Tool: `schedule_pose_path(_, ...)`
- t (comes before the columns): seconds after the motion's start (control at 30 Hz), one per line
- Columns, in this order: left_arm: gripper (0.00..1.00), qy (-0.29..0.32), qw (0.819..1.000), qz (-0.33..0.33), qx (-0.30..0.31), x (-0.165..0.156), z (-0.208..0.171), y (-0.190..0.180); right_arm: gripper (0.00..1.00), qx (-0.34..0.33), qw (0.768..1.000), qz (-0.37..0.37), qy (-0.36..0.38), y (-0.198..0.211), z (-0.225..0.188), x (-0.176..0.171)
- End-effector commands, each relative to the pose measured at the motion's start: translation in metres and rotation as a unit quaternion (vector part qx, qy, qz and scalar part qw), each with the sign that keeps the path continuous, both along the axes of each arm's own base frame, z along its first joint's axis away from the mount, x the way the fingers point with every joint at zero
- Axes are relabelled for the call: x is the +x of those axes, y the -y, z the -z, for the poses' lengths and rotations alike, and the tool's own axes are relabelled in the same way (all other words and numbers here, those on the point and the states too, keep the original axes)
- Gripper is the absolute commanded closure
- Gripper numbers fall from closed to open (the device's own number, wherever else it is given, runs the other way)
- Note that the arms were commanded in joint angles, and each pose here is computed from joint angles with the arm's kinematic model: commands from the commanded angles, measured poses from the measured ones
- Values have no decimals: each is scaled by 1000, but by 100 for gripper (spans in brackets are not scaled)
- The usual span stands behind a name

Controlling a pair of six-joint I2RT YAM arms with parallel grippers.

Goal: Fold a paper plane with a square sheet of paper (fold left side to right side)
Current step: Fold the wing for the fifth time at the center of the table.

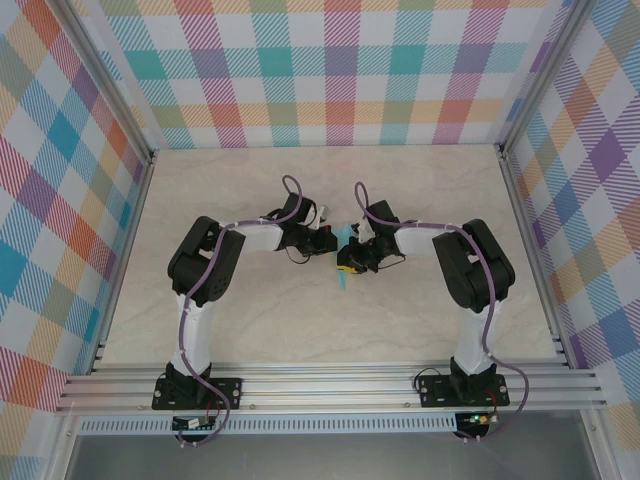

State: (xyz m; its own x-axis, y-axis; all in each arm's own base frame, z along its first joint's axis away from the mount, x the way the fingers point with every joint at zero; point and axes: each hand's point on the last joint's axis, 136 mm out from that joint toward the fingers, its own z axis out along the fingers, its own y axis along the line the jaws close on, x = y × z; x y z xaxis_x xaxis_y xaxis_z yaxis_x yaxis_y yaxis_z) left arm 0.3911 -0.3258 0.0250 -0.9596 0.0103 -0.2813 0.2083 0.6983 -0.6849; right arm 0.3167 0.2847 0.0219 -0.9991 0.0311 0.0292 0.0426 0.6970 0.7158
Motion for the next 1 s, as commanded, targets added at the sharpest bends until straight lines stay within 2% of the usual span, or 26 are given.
schedule_pose_path(0.0,97,-13,1000,4,28,-6,20,-2,85,-25,999,12,-24,7,16,-4)
schedule_pose_path(0.23,97,-14,1000,5,26,-6,20,-1,85,-19,999,18,-27,6,17,-5)
schedule_pose_path(0.33,98,-14,999,3,29,-6,20,-2,85,-1,1000,14,-6,2,3,0)
schedule_pose_path(0.57,98,-13,999,3,33,-6,21,-4,84,13,998,40,45,21,-30,21)
schedule_pose_path(0.83,99,-14,999,3,31,-6,22,-3,86,3,997,53,48,21,-26,48)
schedule_pose_path(0.97,98,-12,999,3,30,-5,20,-2,86,10,998,48,37,15,-22,50)
